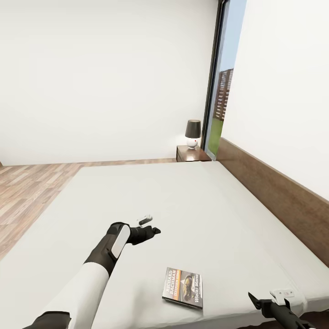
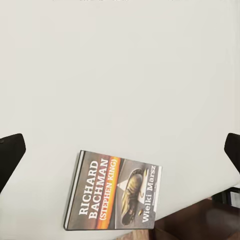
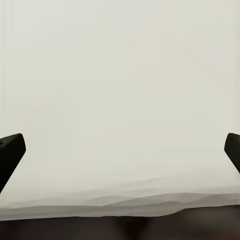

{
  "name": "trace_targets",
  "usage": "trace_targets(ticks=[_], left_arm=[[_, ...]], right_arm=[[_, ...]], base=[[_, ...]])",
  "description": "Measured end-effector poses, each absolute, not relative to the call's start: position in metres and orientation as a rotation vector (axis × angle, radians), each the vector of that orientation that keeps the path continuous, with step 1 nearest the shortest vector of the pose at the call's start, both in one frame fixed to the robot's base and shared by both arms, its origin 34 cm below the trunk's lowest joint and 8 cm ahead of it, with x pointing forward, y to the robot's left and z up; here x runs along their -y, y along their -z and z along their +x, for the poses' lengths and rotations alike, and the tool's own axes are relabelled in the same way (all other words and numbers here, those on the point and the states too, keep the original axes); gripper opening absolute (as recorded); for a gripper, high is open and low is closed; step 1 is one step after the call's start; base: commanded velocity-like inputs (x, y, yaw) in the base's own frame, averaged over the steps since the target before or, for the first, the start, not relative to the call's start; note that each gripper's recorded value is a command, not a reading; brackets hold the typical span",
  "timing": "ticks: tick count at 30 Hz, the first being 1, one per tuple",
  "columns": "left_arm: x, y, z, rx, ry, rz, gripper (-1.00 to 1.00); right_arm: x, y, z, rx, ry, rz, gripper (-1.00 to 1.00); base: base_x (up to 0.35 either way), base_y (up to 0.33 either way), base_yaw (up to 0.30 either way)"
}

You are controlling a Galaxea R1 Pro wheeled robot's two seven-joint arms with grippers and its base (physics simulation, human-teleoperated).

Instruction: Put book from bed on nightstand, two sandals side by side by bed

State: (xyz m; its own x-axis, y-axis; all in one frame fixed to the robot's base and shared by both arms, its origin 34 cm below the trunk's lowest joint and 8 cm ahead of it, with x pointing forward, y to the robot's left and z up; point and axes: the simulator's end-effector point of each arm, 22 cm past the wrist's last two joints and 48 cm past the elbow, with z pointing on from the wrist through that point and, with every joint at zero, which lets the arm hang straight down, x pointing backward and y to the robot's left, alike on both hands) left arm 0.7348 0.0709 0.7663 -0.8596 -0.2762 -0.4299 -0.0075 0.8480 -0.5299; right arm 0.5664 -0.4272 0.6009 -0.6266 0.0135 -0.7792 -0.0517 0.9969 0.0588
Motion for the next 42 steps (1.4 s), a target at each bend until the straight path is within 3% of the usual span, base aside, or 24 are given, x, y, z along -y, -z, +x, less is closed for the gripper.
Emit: trace_targets(ticks=[34, 42], left_arm=[[-0.068, -0.72, 0.731, -2.519, 0.722, -0.195, 1.0], [-0.068, -0.72, 0.731, -2.52, 0.724, -0.196, 1.0]], right_arm=[[0.424, -0.572, 0.577, -2.147, -0.084, -0.08, 1.0], [0.354, -0.589, 0.56, -2.073, -0.456, -0.307, 1.0]], base=[[0.0, 0.0, 0.0], [0.0, 0.0, 0.0]])
